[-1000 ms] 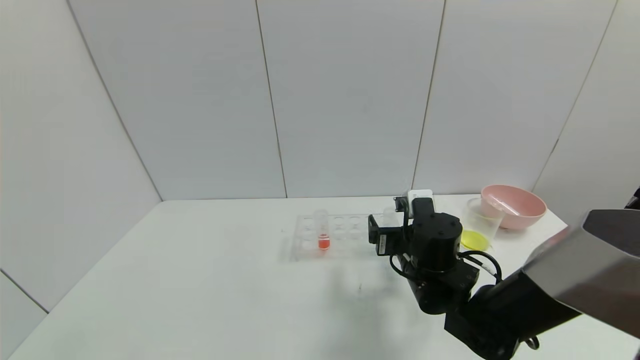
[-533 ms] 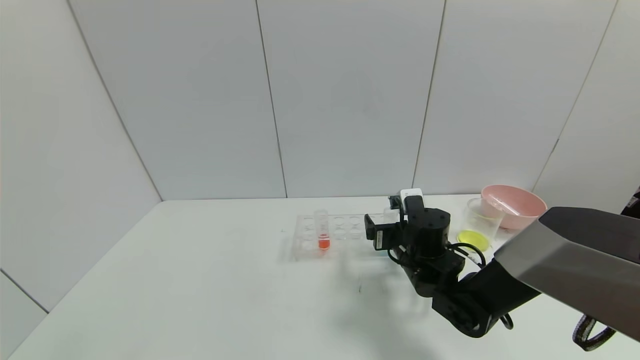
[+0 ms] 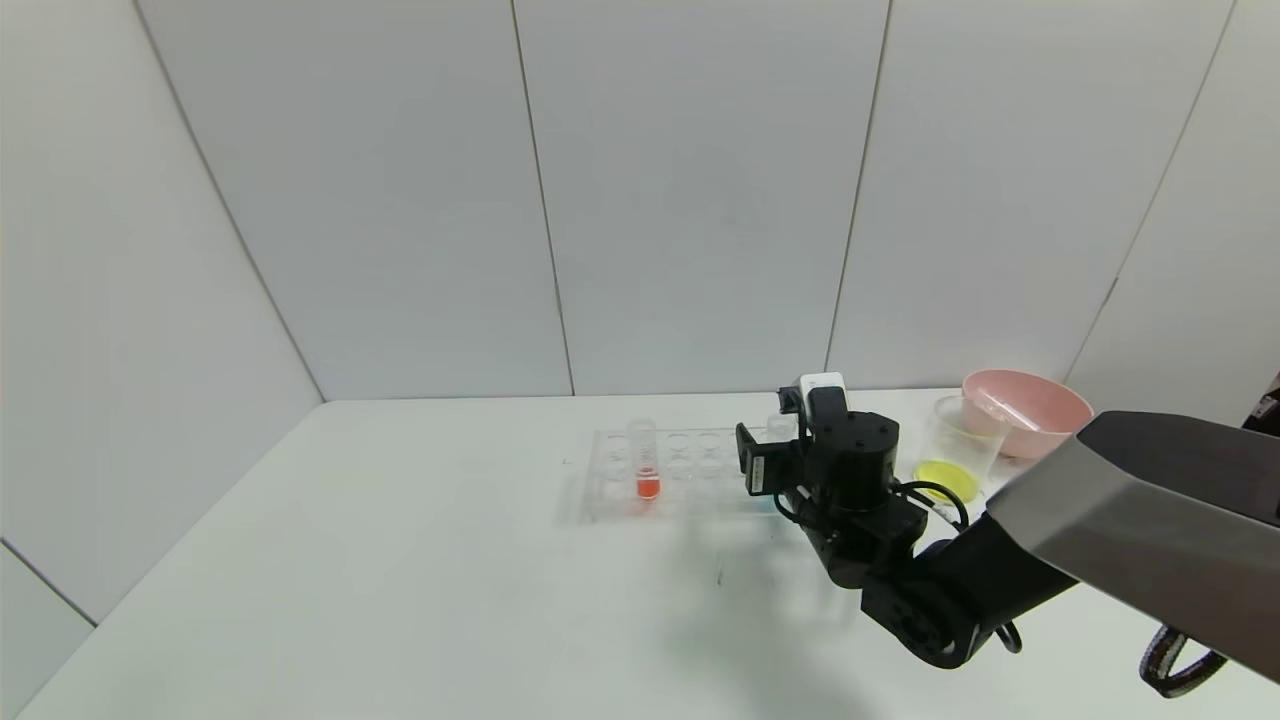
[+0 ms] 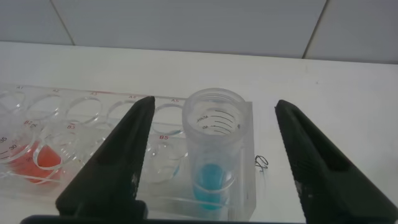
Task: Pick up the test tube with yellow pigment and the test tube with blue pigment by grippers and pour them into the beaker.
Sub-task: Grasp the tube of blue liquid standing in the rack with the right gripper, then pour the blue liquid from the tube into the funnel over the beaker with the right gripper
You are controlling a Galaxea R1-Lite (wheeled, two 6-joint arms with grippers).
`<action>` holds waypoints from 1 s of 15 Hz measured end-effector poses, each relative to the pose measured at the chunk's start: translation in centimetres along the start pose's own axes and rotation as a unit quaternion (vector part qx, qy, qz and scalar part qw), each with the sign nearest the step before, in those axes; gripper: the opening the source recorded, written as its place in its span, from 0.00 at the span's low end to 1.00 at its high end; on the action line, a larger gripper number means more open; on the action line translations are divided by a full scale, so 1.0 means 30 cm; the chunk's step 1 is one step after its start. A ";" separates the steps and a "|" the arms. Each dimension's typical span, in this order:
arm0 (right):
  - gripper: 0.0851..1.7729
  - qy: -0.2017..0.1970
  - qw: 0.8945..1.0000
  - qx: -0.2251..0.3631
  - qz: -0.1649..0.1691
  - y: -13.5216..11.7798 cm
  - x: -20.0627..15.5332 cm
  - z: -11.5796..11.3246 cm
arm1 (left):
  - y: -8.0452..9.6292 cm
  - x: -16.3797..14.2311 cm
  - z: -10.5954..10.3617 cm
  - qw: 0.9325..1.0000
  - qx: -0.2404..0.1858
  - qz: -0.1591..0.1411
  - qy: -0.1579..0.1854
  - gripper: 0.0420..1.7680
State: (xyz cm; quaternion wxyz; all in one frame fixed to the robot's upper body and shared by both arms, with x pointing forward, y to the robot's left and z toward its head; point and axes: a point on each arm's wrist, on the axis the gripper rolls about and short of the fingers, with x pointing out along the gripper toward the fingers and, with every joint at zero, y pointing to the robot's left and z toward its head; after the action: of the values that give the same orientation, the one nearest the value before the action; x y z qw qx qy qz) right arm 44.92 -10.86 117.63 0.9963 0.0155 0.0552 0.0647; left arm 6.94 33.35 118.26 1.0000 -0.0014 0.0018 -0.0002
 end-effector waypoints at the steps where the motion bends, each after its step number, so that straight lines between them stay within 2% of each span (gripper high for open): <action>1: 0.66 -0.001 1.000 0.000 -0.001 0.001 -0.002 0.001 | 0.000 0.000 0.000 1.000 0.000 0.000 0.000 1.00; 5: 0.40 0.002 1.000 -0.002 -0.002 0.001 -0.006 -0.001 | 0.000 0.000 0.000 1.000 0.000 0.000 0.000 1.00; 6: 0.25 0.002 1.000 -0.002 -0.004 -0.001 -0.006 -0.002 | 0.000 0.000 0.000 1.000 0.000 0.000 0.000 1.00; 12: 0.25 0.003 1.000 -0.004 -0.005 -0.008 -0.017 0.008 | 0.000 0.000 0.000 1.000 0.000 0.000 0.000 1.00; 15: 0.25 -0.011 1.000 -0.012 -0.004 -0.010 -0.029 0.051 | 0.000 0.000 0.000 1.000 0.000 0.000 0.000 1.00</action>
State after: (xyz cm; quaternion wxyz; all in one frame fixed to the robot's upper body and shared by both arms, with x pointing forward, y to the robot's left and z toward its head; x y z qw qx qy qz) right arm 44.27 -11.30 119.24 0.9972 0.0044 0.0434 0.0614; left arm 6.94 33.35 118.26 1.0000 -0.0012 0.0018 0.0000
